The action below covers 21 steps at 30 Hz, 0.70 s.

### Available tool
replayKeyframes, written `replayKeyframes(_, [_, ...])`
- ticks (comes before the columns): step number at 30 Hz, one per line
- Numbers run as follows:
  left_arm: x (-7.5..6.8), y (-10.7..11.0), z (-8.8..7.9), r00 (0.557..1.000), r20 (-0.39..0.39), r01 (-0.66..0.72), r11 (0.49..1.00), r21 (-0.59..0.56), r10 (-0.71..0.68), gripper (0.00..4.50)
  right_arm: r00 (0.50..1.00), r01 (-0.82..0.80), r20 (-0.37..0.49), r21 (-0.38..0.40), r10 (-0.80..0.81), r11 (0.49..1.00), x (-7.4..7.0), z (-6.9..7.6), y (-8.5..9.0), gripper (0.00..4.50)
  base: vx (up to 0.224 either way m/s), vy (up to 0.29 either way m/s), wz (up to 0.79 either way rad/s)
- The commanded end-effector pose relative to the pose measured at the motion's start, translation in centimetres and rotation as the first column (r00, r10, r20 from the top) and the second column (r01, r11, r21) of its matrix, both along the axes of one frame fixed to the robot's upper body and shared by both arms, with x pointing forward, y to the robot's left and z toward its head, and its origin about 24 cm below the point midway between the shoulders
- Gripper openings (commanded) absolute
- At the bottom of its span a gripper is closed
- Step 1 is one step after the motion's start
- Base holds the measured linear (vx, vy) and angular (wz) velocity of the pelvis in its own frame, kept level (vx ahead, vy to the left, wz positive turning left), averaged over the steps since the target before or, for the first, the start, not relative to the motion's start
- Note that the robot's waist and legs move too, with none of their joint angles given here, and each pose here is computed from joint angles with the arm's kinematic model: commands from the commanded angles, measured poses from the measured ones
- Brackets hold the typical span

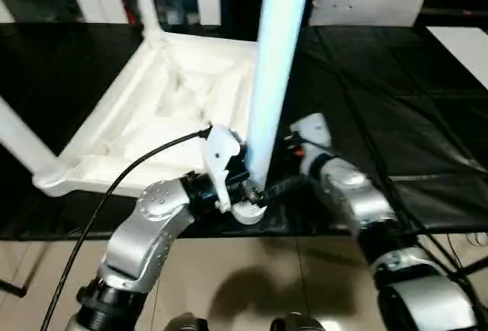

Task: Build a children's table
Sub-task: Rotate table base

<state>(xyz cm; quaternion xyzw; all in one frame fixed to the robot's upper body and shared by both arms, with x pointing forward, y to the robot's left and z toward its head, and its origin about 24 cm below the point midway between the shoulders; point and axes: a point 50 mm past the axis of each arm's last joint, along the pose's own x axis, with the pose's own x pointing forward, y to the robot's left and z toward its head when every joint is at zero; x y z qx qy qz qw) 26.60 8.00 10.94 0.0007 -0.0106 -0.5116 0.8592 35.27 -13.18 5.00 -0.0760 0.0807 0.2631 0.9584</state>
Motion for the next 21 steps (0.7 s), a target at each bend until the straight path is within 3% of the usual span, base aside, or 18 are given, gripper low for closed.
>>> replayKeyframes(1, [0.5, 0.8, 0.0, 1.0, 0.016, -0.028, 0.999, 0.037, 0.027, 4.43, 0.999, -0.002, 0.052, 0.022, 0.001, 1.0, -0.1, 0.9, -0.9, 4.5, 0.0, 0.0, 0.0])
replayKeyframes(6, [0.1, 3.0, -0.2, 0.997, 0.004, 0.07, 0.993, 0.1, -0.071, 4.43, 0.996, -0.051, 0.073, 0.011, 0.05, 0.999, -1.0, 1.7, -2.8, 4.5, 0.0, 0.0, 0.0])
replayKeyframes(10, [0.0, 5.9, -0.9, 0.978, -0.06, 0.207, 0.95, 0.234, -0.198, 4.26, 0.981, -0.178, 0.077, -0.037, 0.181, 0.983, -2.3, 2.4, -4.1, 4.5, 0.0, 0.0, 0.0])
replayKeyframes(14, [0.7, 7.4, -1.2, 0.969, -0.081, 0.248, 0.91, 0.332, -0.235, 4.04, 0.96, -0.267, 0.064, -0.066, 0.271, 0.961, -3.3, 2.9, -4.8, 4.5, 0.0, 0.0, 0.0])
replayKeyframes(16, [1.3, 8.3, -1.5, 0.96, -0.097, 0.277, 0.852, 0.444, -0.261, 3.86, 0.933, -0.352, 0.039, -0.085, 0.356, 0.932, -4.3, 3.4, -5.0, 4.5, 0.0, 0.0, 0.0])
replayKeyframes(18, [1.6, 8.5, -1.6, 0.959, -0.089, 0.278, 0.83, 0.483, -0.269, 3.77, 0.919, -0.389, 0.027, -0.093, 0.393, 0.917, -4.7, 3.5, -5.0, 4.5, 0.0, 0.0, 0.0])
replayKeyframes(21, [2.6, 8.4, -1.3, 0.955, -0.074, 0.283, 0.811, 0.512, -0.286, 3.51, 0.859, -0.511, -0.034, -0.088, 0.51, 0.855, -6.4, 4.0, -4.9, 4.5, 0.0, 0.0, 0.0])
